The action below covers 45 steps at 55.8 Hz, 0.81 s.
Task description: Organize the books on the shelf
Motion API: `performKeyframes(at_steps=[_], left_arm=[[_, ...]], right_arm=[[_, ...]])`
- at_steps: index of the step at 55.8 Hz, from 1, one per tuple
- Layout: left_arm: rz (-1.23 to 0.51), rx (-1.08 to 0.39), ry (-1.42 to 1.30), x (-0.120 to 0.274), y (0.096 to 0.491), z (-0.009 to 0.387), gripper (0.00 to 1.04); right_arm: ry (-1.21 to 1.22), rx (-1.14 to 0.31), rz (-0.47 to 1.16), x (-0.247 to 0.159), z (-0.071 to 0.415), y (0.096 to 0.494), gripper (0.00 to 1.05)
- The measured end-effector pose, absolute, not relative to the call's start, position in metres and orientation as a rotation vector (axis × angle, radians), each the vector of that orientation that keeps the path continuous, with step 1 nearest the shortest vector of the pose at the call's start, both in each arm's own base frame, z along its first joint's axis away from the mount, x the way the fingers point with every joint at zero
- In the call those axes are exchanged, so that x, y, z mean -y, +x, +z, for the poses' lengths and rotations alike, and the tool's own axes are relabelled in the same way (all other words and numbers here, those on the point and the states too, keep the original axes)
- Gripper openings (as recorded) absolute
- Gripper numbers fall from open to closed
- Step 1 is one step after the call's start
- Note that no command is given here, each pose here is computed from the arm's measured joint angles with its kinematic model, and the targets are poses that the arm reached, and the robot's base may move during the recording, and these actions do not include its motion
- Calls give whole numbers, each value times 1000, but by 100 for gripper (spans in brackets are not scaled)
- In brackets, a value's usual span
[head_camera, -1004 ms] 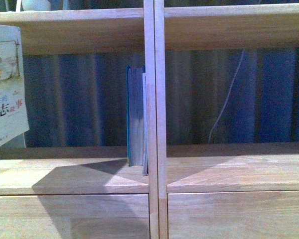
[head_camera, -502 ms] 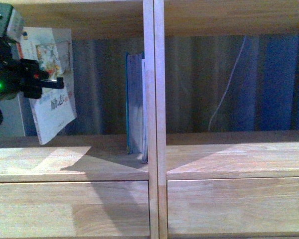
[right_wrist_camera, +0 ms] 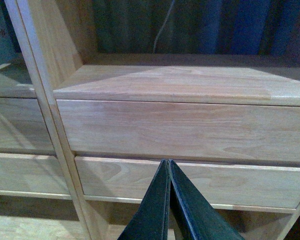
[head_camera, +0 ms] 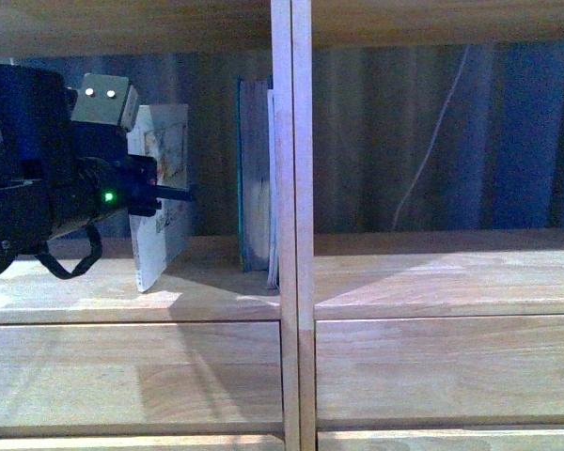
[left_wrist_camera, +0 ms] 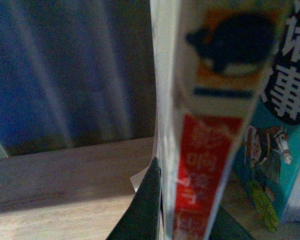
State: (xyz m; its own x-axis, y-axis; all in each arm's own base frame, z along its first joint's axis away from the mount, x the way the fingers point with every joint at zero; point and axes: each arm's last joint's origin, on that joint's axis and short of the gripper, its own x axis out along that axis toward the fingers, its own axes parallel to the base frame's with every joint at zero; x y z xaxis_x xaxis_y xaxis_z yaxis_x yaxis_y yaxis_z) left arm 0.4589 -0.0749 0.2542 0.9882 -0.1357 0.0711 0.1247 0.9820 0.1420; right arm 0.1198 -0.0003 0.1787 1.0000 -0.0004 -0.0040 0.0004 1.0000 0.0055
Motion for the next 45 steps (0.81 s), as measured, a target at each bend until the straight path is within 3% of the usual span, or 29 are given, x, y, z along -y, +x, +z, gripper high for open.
performKeyframes(at_steps=[32,45], left_arm=[[-155,-25,131,110,493,262,7],[-192,-76,58,122,497,256,44]], right_arm=[[5,14,-1,0,171,110,3],[5,-16,-1,0,166,100,3]])
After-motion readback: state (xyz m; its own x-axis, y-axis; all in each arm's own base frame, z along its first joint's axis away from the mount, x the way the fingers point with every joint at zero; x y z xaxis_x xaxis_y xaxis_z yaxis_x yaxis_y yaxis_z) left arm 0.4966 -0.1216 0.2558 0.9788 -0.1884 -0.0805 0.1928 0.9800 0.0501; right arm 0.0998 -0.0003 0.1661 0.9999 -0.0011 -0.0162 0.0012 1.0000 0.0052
